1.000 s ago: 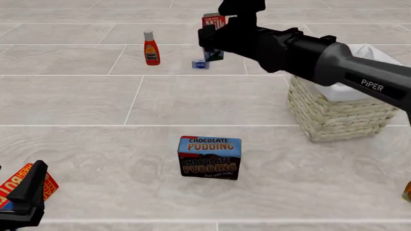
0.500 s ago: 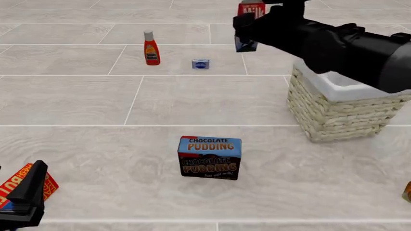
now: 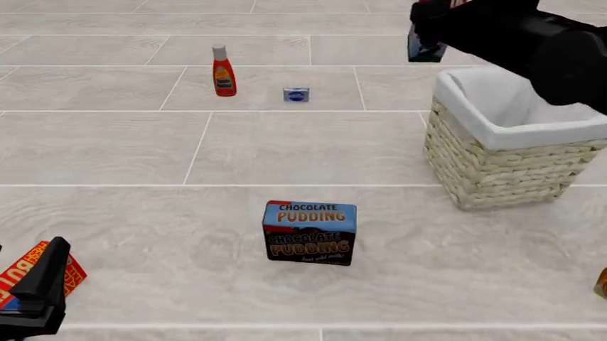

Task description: Pick the milk and place it in the basket.

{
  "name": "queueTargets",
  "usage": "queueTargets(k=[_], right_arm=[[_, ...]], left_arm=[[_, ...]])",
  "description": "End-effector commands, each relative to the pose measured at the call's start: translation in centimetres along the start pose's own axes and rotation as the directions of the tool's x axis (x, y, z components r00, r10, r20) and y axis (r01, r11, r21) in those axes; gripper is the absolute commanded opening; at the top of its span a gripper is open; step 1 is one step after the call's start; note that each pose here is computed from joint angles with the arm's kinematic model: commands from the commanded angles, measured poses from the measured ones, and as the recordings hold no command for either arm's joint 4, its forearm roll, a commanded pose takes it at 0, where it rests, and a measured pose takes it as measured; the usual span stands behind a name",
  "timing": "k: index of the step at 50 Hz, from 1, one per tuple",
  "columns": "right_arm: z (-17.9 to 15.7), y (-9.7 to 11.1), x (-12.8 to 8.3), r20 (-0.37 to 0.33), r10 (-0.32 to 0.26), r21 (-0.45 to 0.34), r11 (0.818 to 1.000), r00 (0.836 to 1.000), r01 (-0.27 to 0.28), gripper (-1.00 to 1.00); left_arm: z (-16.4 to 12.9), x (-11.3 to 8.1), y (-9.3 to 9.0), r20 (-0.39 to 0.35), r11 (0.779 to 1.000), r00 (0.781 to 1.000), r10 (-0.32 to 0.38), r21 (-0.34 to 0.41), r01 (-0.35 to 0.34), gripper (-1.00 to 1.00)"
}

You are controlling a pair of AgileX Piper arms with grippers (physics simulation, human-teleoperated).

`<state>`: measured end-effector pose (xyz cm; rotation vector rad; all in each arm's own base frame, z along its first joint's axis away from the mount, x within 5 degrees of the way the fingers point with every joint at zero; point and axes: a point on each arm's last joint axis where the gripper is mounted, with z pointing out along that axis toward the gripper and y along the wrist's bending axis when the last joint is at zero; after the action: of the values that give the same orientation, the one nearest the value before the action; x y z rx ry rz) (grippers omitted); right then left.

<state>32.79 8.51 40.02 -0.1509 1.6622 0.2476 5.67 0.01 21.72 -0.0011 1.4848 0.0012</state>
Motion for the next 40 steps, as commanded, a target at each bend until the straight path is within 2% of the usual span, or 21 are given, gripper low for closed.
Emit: queueTargets(k=[1, 29, 40], right_arm=[[-2.5, -1.7, -1.7, 0.05, 0.022, 0.052, 0.998, 0.999, -0.025, -1.0], [-6.7, -5.0, -1.0, 0.04, -0.01, 0.182, 0.983, 0.999, 0.003, -1.0], [-7.6, -6.2, -0.5, 0.037, 0.001, 0.228, 0.974, 0.999, -0.01, -1.0]], left_arm=[[0.0, 0.0, 0.0, 0.0, 1.0, 1.0, 0.0, 0.0, 0.0, 1.0], [0.1, 0.0, 0.0, 0.0, 1.0, 1.0, 0.0, 0.0, 0.0, 1.0], [0.1, 0.0, 0.0, 0.0, 1.0, 1.0, 0.001, 0.0, -0.001, 1.0]])
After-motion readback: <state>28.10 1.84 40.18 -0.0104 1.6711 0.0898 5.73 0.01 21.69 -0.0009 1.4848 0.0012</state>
